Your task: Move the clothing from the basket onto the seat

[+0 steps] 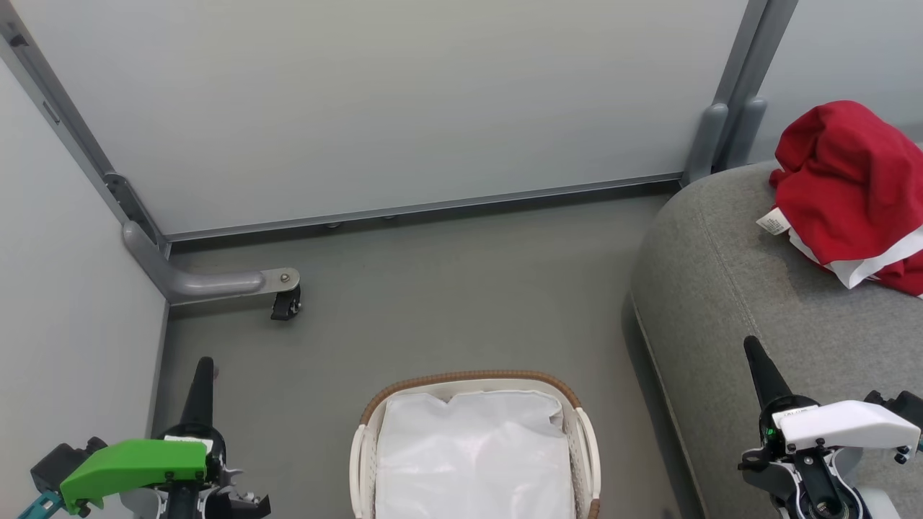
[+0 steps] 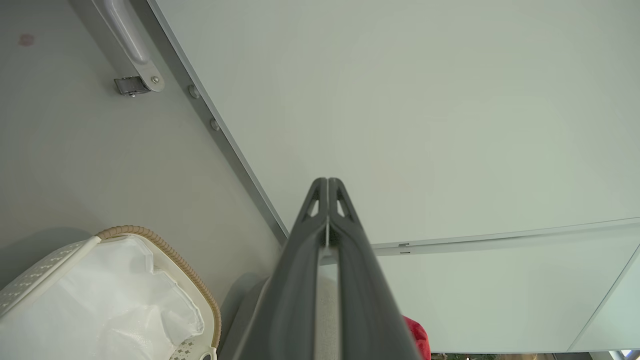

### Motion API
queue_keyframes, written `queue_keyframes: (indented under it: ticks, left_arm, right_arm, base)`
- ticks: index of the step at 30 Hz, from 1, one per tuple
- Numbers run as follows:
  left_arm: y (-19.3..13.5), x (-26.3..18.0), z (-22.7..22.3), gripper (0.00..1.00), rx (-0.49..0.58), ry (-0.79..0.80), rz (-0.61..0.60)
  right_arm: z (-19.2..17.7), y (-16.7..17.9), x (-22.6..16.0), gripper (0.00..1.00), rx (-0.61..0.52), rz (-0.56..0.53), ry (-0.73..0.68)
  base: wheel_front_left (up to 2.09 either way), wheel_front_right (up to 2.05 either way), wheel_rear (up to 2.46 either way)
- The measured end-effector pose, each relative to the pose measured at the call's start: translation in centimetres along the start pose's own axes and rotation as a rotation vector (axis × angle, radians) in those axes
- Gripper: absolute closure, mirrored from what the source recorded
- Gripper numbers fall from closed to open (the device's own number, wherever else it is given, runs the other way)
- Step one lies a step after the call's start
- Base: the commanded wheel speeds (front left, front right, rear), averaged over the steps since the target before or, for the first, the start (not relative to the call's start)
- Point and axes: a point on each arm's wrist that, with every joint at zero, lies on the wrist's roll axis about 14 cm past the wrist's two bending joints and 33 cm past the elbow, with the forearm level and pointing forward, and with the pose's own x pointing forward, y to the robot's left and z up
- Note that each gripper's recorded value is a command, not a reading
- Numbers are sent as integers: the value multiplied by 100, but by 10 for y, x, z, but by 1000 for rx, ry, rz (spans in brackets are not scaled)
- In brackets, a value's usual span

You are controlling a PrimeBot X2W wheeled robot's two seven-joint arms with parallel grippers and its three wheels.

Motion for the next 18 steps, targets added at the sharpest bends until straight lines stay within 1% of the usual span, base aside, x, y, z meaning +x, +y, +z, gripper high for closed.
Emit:
queue_keyframes:
  ticks: [18]
  left_arm:
    - [-9,4,3,100,-123,6,-33]
  right_arm:
    - [6,5,0,100,144,23,-6]
  base:
    - [0,0,0]
